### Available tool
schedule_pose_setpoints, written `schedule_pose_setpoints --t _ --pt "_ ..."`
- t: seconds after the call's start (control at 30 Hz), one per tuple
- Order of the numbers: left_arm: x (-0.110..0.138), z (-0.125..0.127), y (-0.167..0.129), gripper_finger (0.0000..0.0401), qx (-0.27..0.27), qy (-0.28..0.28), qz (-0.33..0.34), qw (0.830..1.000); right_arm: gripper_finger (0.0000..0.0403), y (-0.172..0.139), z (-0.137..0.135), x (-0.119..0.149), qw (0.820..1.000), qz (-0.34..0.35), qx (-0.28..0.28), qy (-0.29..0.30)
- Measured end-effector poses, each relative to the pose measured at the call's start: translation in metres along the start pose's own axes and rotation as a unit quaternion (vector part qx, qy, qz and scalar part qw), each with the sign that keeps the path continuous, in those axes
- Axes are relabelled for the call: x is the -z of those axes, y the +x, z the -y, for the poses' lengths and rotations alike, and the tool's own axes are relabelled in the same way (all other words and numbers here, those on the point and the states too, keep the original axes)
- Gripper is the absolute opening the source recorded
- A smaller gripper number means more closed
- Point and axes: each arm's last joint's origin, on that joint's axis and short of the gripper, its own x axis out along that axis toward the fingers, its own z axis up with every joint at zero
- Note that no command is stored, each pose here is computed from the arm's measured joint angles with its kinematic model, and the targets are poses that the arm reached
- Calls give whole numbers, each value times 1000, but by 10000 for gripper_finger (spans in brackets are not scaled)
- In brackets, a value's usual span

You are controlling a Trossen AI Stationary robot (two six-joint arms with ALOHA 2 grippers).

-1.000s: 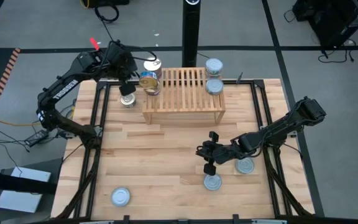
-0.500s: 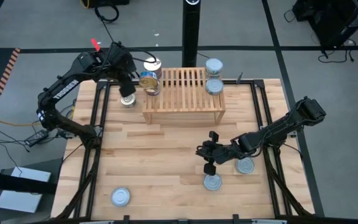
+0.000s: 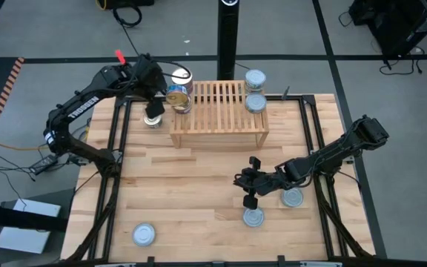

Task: Stack canned seafood by type on shelf
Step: Stack the blue-pink tuna can on top of the other blue tuna can on the shelf

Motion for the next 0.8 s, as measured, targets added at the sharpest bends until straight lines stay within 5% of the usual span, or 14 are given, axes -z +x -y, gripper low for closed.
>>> schedule_pose_setpoints --t 0.2,0.8 --pt "-2 1 -9 283 53 20 59 997 43 0 0 0 1000 0 0 0" --pt "-6 0 -11 282 48 61 90 993 43 0 -1 -2 1000 10 -4 -13"
